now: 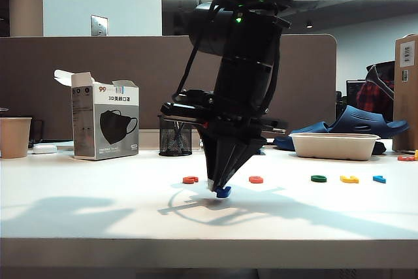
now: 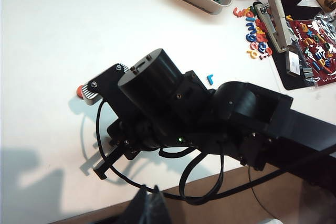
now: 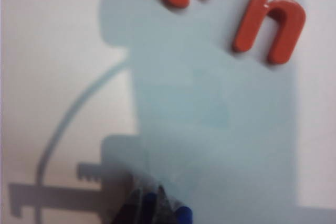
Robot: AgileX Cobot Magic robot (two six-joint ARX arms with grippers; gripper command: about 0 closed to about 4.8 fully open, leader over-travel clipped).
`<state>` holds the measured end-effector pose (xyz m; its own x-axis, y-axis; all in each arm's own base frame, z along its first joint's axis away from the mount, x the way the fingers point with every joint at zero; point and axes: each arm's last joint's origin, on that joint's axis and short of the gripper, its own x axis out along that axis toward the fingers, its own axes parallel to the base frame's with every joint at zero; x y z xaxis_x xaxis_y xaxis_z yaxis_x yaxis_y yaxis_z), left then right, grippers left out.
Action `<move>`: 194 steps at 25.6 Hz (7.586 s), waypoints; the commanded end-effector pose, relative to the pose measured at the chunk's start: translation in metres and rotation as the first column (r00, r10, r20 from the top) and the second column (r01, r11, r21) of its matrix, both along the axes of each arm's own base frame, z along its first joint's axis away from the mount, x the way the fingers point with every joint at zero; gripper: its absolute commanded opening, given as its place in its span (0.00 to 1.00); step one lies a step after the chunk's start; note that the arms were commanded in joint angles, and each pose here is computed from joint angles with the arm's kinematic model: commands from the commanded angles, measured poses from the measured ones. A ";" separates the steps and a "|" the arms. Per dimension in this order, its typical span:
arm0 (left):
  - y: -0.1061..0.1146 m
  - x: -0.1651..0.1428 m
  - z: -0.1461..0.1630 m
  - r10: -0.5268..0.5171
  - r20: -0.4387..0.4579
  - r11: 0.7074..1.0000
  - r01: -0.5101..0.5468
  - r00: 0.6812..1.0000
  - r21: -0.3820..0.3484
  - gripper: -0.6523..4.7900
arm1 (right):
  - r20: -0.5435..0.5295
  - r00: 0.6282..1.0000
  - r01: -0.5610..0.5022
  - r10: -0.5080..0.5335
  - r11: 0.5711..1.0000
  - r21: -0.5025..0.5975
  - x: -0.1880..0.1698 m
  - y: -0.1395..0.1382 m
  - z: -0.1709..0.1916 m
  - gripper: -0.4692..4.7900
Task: Select the appropriate letters from the row of letter magnets placed on the table to arrange into the word "yes".
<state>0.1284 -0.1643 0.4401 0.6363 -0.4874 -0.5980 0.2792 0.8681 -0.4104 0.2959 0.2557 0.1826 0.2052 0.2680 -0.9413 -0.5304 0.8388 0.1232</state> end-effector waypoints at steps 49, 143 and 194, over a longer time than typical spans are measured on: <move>0.000 0.000 0.002 0.000 0.012 1.000 0.000 1.000 -0.008 0.11 | 0.166 0.972 0.153 -0.167 0.984 0.092 0.010 -0.037 0.062 0.33; 0.000 0.000 0.002 0.000 0.012 1.000 0.000 1.000 -0.008 0.11 | -0.127 0.864 0.463 -0.487 0.868 -0.179 0.102 -0.120 0.000 0.38; 0.000 0.000 0.002 0.000 0.012 1.000 0.000 1.000 -0.008 0.11 | -0.098 0.838 0.538 -0.537 0.843 -0.018 0.042 -0.116 0.110 0.29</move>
